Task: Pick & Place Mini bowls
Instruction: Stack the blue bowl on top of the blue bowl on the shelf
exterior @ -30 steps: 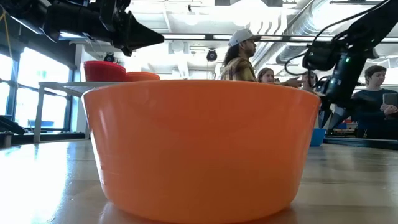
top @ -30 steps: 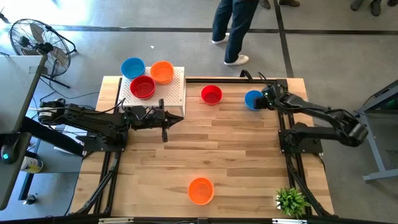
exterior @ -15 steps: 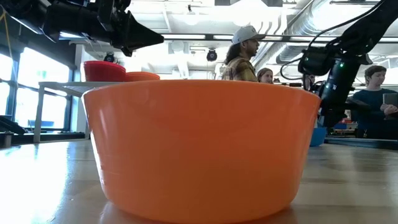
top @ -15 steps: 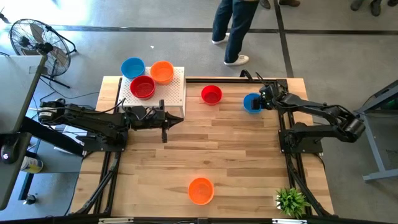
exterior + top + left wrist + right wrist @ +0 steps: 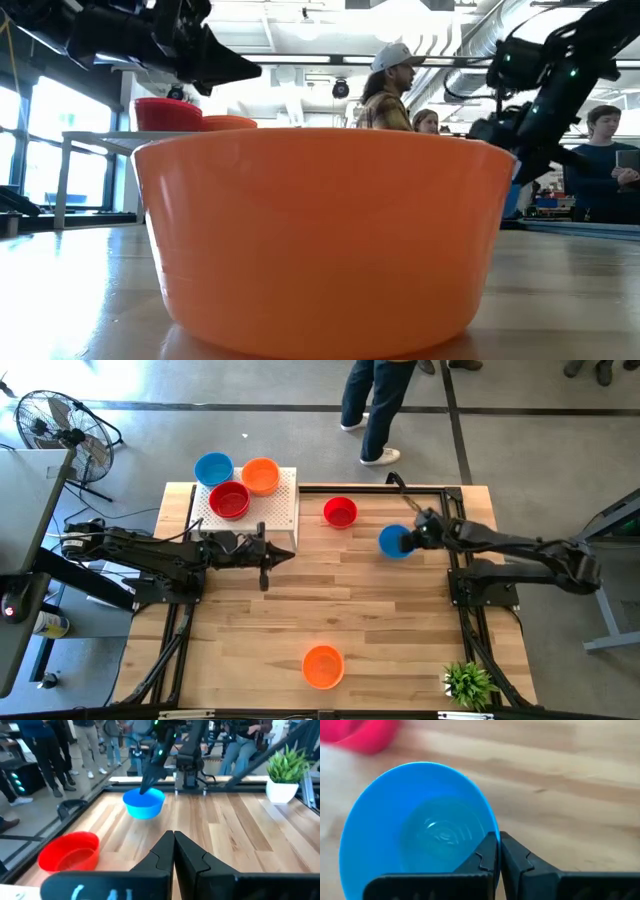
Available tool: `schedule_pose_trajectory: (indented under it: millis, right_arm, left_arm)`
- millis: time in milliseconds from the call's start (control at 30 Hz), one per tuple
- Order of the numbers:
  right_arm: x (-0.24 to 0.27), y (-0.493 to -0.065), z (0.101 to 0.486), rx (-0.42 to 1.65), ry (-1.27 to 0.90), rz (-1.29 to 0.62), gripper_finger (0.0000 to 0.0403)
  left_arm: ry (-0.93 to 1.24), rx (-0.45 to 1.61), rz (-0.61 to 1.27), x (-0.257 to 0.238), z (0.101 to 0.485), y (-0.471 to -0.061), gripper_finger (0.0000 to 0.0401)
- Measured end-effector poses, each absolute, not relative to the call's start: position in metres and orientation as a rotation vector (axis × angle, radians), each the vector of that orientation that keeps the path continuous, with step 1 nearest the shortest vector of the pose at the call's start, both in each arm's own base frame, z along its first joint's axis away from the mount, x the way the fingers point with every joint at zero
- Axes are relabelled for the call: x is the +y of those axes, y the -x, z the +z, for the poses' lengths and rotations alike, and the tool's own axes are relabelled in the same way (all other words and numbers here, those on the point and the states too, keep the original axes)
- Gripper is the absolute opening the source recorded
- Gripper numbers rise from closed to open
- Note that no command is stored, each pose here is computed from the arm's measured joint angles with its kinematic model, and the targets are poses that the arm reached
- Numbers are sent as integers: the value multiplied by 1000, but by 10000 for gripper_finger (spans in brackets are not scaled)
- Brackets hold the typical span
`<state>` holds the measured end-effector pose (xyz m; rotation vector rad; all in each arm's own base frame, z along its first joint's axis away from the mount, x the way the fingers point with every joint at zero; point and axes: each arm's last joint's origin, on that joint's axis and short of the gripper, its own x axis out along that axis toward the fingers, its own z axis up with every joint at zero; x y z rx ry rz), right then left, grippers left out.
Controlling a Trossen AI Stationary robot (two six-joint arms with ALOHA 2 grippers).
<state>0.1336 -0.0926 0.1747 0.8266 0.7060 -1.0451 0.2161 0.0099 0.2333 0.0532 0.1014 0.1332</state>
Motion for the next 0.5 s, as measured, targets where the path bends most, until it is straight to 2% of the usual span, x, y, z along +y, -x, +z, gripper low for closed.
schedule_pose_trajectory:
  millis: [200,500]
  right_arm:
    - [-63,-161,178,665,-824,-888,2]
    - [-44,-221,202,697,-718,-809,1]
  left_arm:
    - [-28,169,122,9,227,-215,3]
    - [-87,325,61,-10,236,-224,3]
